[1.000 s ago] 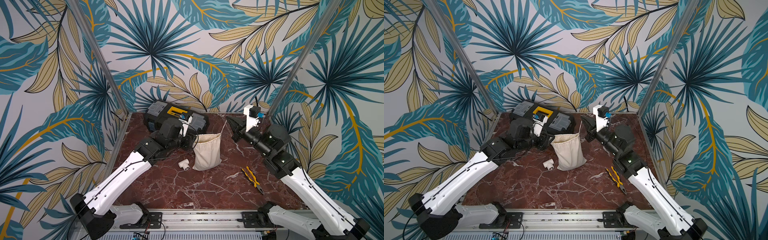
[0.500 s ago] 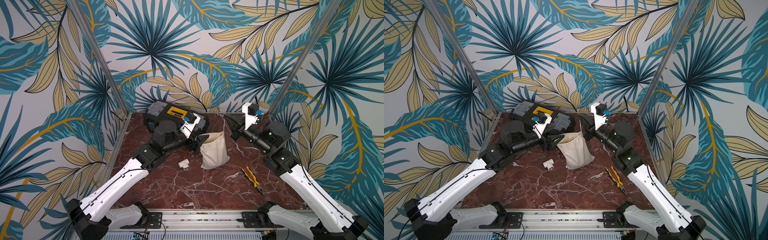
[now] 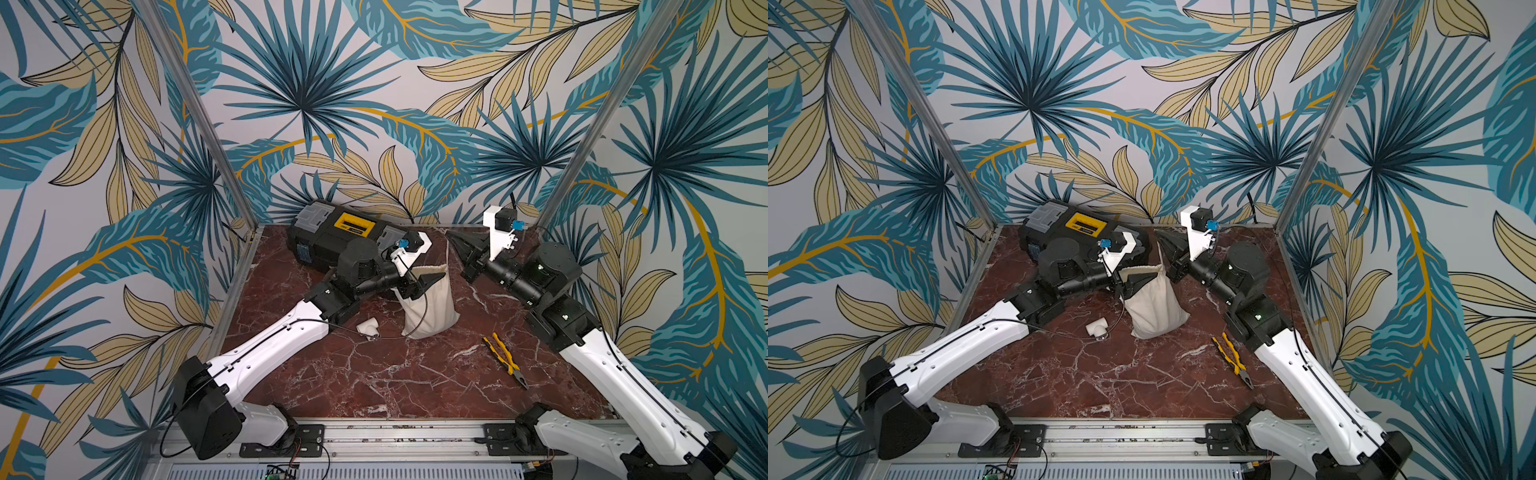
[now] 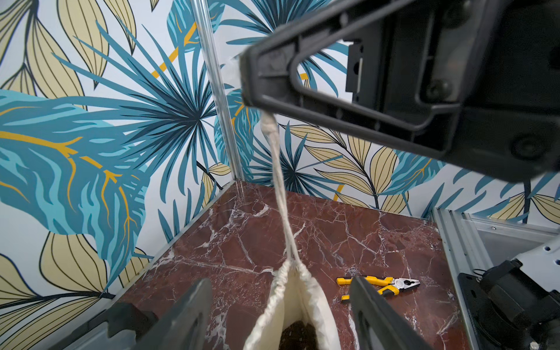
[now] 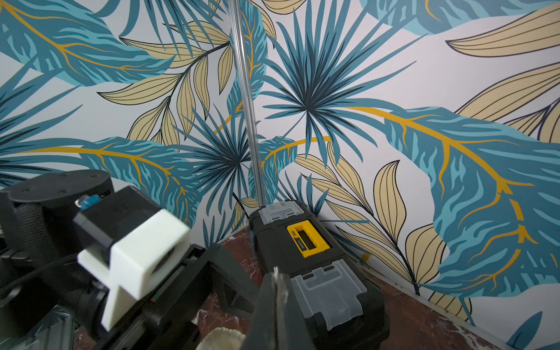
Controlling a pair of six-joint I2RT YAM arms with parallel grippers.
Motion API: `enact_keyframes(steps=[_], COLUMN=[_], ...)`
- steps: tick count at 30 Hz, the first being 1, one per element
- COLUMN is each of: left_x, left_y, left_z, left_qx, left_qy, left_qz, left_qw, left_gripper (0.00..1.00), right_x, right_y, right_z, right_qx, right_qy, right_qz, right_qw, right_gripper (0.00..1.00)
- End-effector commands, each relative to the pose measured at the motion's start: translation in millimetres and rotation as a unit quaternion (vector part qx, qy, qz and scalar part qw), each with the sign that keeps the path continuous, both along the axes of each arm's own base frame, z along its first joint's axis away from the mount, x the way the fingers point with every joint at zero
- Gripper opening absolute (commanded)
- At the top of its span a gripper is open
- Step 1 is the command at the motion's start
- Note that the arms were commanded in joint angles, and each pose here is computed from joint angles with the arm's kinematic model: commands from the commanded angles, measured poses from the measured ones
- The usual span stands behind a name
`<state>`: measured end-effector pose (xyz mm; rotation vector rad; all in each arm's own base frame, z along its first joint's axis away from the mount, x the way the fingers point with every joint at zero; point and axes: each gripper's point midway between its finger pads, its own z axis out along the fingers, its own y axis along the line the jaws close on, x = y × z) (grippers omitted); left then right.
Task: Close the soil bag
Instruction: Frap the soil bag at the center of the board.
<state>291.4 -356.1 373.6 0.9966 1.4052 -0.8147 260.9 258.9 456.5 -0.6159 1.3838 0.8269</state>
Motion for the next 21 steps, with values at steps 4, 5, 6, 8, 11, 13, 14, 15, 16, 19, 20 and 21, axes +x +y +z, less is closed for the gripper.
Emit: enact_keyframes(steps=[4,5,6,8,11,13,14,15,16,19,20,21], left_x=[-1.4,-0.5,-0.5,-1.1,0.0,1.3,2.1,2.2,1.9,2.0,1.6,2.3], left_y=[-13.1,-14.7,-15.7,-17.8,-20.9,-22.4,-22.5,-23.6,-24.3,-27.0,-28.2,-29.1], left_z=[20.7,19.1,19.1,20.2,19.8,20.9,22.4,22.3,22.8,20.2,18.8,17.4], left_qx=[-0.010,-0.009,-0.009,-0.012,-0.009,-0.008,-0.009,-0.009,-0.010,-0.004,-0.001,0.001], left_qy=[-0.031,-0.030,-0.030,-0.030,-0.021,-0.017,-0.017,-0.015,-0.013,-0.004,-0.001,0.002], left_qz=[-0.034,-0.035,-0.039,-0.045,-0.049,-0.050,-0.050,-0.052,-0.054,-0.061,-0.065,-0.066], left_qw=[0.999,0.999,0.999,0.998,0.999,0.999,0.999,0.999,0.998,0.998,0.998,0.998], left_gripper=[0.72,0.72,0.71,0.69,0.62,0.58,0.56,0.54,0.52,0.46,0.44,0.41], right_x=[-12.8,-12.3,-11.9,-10.6,-9.3,-9.2,-9.8,-10.0,-10.8,-11.9,-12.3,-13.2], right_y=[-3.6,-2.9,-2.6,-0.9,-0.1,-0.1,-0.2,0.0,-0.2,-1.8,-1.7,-1.9], right_z=[33.7,33.0,32.5,30.9,30.7,31.3,31.7,31.7,32.9,34.6,35.2,36.2], right_qx=[0.038,0.038,0.037,0.036,0.038,0.039,0.039,0.039,0.041,0.043,0.044,0.045], right_qy=[-0.035,-0.034,-0.033,-0.030,-0.029,-0.029,-0.029,-0.028,-0.029,-0.030,-0.030,-0.031], right_qz=[0.017,0.018,0.019,0.020,0.020,0.020,0.021,0.022,0.023,0.022,0.023,0.024], right_qw=[0.999,0.999,0.999,0.999,0.999,0.999,0.999,0.999,0.998,0.998,0.998,0.998], right_gripper=[0.00,0.00,0.00,0.00,0.00,0.00,0.00,0.00,0.00,0.00,0.00,0.00])
